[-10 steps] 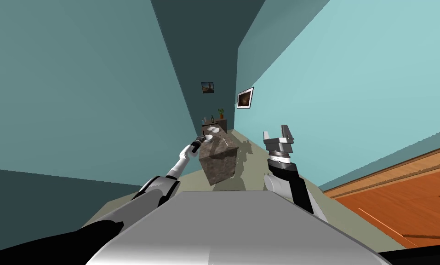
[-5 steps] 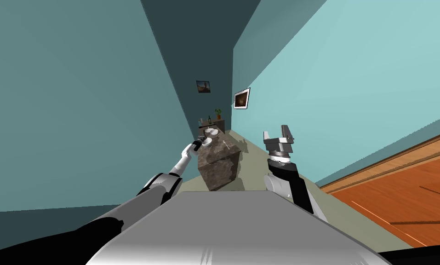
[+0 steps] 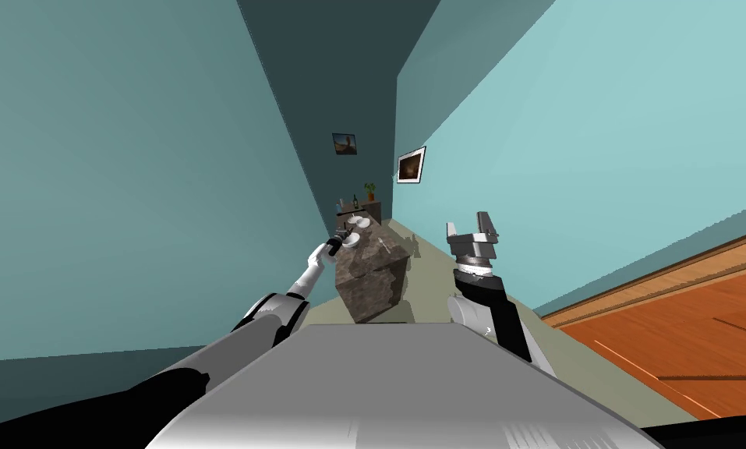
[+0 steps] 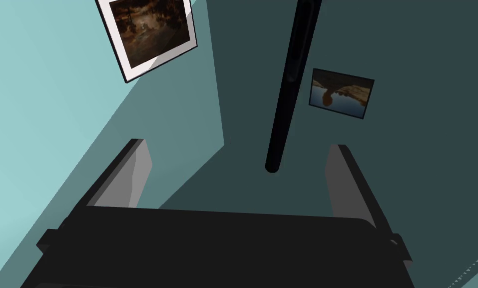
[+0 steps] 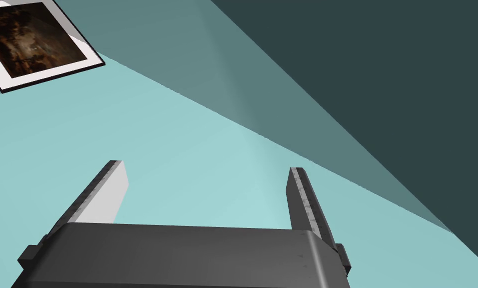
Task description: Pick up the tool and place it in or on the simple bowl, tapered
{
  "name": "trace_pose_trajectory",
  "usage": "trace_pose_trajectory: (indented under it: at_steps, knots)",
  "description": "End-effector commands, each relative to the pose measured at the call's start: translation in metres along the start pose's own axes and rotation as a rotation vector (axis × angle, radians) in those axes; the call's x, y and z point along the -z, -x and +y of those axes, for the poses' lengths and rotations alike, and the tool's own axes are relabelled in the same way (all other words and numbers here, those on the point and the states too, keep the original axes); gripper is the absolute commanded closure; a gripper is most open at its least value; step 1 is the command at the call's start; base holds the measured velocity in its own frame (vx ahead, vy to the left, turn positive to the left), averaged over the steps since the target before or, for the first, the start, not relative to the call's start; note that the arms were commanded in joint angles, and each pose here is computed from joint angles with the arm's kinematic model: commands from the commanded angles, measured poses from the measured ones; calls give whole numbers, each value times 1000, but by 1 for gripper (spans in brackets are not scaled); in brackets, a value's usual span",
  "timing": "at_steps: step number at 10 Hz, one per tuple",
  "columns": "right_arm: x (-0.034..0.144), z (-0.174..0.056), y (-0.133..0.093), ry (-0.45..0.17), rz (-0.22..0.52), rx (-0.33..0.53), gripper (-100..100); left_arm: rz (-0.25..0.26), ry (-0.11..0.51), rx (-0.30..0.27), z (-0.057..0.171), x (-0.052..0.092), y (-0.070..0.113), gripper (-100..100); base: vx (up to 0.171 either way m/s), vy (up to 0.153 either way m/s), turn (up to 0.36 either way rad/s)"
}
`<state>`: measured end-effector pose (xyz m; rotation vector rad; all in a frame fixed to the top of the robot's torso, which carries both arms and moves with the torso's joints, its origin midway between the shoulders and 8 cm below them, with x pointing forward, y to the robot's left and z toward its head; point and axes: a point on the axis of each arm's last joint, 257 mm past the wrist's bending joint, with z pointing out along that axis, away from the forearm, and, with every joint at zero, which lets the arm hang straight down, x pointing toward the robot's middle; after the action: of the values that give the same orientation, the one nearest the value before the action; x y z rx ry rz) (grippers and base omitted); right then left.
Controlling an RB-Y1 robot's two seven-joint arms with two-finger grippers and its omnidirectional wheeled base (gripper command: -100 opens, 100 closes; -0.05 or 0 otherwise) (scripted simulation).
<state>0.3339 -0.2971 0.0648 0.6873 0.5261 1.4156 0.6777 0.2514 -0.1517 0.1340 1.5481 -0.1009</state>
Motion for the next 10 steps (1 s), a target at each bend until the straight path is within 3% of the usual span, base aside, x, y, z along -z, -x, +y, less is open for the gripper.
trace_pose_trajectory:
  at_steps: [1, 2, 5, 10]
  knots:
    - [0, 0, 0, 0, 0, 0, 0, 0, 0, 0, 0, 0, 0, 0, 0, 0, 0]
    - [0, 0, 0, 0, 0, 0, 0, -4, -13, -3, 9, -1, 6, -100, -3, -58, 50]
    - [0, 0, 0, 0, 0, 0, 0, -13, -51, 2, 31, -3, 22, -100, 6, -160, 76]
    - [0, 0, 0, 0, 0, 0, 0, -20, -64, -14, 73, 0, 47, -100, -5, -109, 42]
